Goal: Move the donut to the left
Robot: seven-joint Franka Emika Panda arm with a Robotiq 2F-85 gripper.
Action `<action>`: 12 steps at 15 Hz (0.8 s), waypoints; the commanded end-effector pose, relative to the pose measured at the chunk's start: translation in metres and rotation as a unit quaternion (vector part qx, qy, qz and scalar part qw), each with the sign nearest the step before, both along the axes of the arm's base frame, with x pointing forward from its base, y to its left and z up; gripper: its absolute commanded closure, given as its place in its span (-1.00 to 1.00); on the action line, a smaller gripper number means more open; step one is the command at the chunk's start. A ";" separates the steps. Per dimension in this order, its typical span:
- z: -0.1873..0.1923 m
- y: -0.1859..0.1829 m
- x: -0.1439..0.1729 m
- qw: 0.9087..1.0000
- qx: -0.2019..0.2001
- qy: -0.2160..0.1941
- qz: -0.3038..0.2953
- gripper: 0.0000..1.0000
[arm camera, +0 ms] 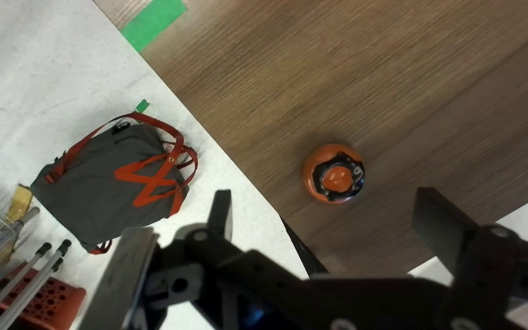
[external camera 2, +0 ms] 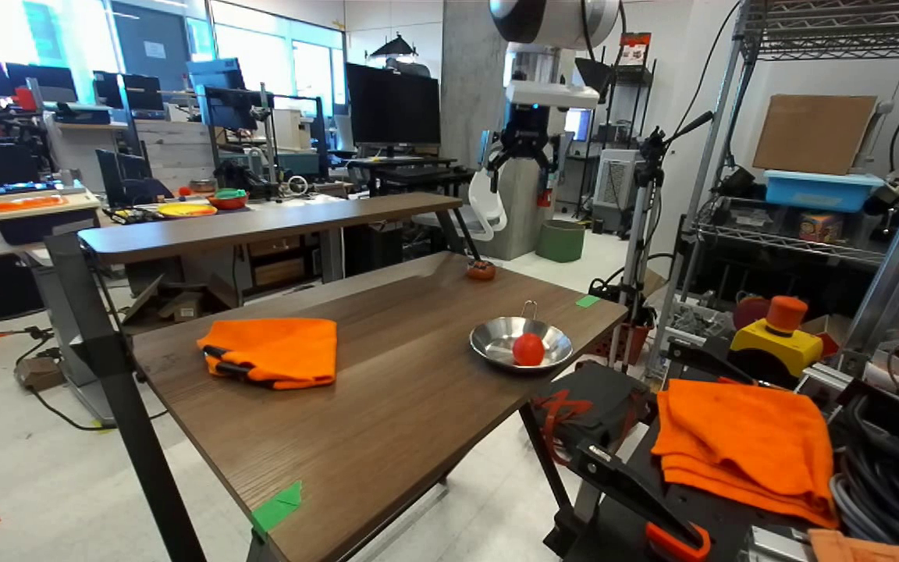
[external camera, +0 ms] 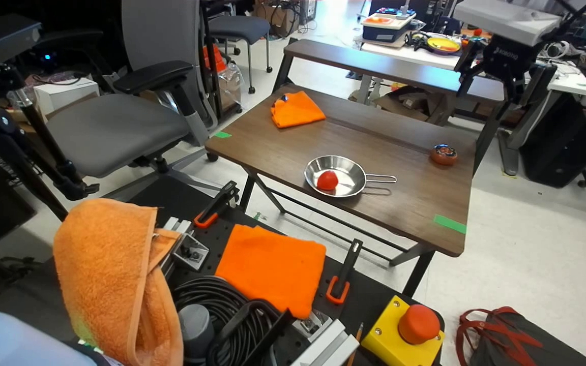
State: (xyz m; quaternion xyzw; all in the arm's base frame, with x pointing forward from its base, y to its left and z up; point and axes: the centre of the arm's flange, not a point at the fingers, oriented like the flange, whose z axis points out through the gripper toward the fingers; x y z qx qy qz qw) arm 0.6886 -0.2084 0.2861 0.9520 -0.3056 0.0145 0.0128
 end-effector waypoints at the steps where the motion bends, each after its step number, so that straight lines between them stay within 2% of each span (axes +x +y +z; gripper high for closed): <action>1: -0.029 0.000 0.063 0.999 0.017 0.002 -0.047 -1.00; 6: -0.076 0.010 0.100 0.994 0.039 0.024 -0.100 -1.00; 9: -0.101 0.008 0.112 0.989 0.052 0.046 -0.131 -1.00; 12: -0.125 -0.001 0.118 0.983 0.045 0.061 -0.166 -1.00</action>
